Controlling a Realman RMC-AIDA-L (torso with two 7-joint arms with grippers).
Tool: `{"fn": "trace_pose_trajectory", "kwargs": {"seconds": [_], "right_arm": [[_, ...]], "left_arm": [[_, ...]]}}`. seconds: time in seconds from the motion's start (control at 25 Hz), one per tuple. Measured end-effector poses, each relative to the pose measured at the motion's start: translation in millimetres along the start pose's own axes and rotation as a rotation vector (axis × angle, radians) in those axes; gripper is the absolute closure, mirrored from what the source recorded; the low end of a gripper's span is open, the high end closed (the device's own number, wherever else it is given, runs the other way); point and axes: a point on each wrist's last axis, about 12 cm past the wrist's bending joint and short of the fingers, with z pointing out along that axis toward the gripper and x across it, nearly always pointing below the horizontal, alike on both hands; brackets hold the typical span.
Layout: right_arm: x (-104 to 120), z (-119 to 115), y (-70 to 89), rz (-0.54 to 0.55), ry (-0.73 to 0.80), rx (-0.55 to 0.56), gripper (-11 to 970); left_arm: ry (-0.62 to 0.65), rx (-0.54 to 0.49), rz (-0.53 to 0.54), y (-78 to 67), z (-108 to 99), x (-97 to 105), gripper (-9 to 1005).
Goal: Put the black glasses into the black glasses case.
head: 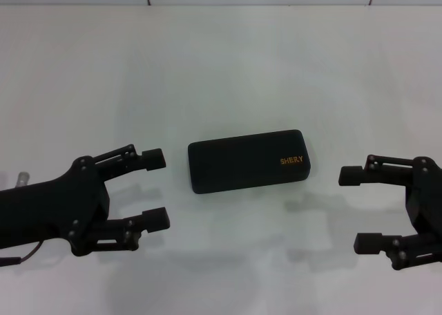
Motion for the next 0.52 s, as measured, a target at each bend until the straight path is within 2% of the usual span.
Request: {"fn": "trace_pose_trajectory", "kwargs": {"seconds": [0.52], "right_arm": [[-1.4,4.1,-1.6,-0.007,-0.010,-0.004,125]], "left_arm": [[-0.003,0.005,0.007,3.3,2.7,-3.0,108]]}}
